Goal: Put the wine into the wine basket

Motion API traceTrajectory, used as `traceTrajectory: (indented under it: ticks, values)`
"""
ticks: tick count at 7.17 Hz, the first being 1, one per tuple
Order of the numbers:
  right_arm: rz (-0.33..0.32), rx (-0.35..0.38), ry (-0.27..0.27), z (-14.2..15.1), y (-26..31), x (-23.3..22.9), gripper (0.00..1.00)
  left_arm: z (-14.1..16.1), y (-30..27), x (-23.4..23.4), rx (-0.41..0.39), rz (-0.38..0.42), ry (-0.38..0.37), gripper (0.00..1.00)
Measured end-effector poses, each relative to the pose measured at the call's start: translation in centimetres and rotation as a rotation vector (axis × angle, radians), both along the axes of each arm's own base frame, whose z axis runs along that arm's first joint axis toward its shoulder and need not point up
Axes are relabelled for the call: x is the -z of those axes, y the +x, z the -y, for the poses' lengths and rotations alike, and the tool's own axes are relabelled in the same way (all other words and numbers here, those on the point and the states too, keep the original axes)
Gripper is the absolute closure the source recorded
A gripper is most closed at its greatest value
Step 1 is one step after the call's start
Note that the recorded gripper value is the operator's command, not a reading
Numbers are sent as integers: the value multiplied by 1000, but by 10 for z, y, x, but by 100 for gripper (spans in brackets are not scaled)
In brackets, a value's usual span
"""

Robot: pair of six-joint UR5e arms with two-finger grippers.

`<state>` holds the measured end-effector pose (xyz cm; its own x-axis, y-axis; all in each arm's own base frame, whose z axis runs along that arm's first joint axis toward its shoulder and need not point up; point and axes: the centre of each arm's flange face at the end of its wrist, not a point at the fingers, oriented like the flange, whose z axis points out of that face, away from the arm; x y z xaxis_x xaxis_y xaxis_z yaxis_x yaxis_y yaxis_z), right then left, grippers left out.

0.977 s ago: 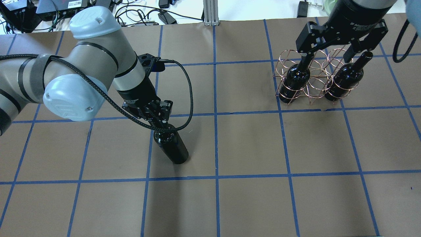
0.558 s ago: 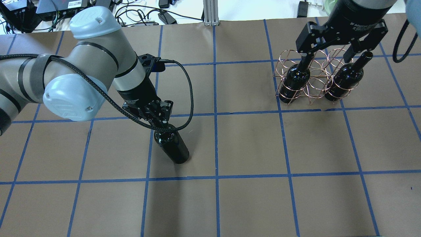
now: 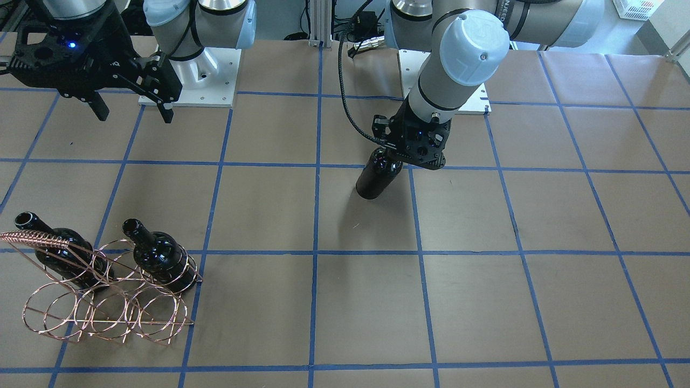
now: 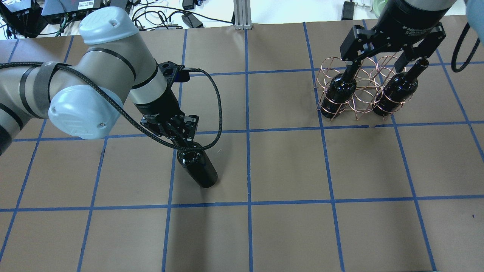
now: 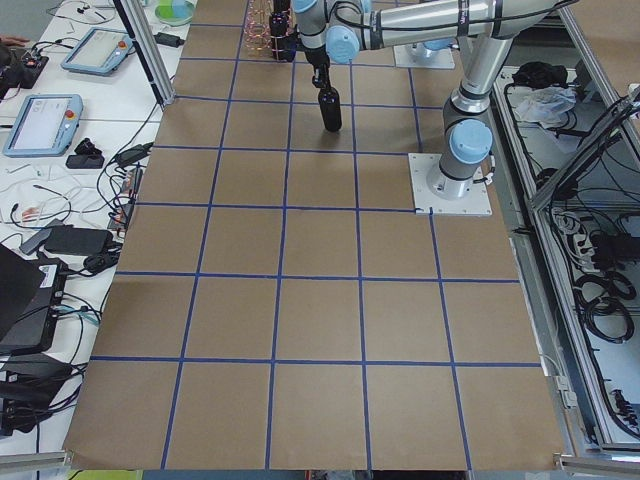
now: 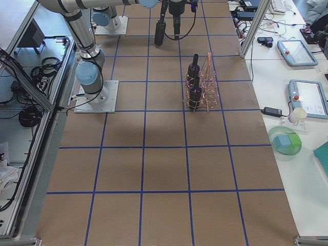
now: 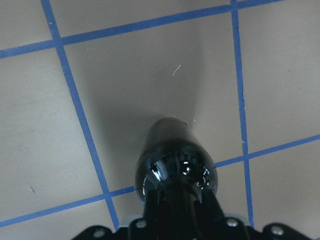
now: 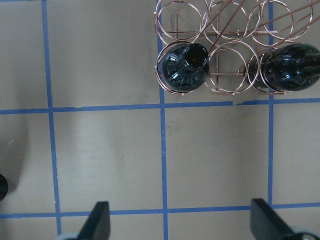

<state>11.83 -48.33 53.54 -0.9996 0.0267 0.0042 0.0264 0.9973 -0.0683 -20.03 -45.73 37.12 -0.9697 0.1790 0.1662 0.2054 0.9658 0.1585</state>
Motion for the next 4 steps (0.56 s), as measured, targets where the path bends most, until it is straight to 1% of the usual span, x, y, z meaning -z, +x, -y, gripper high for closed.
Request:
traceTrajectory:
  ticks: [4]
  values:
    - [-1, 0, 2, 0, 0, 1, 0, -6, 0, 2, 9, 2, 33, 100]
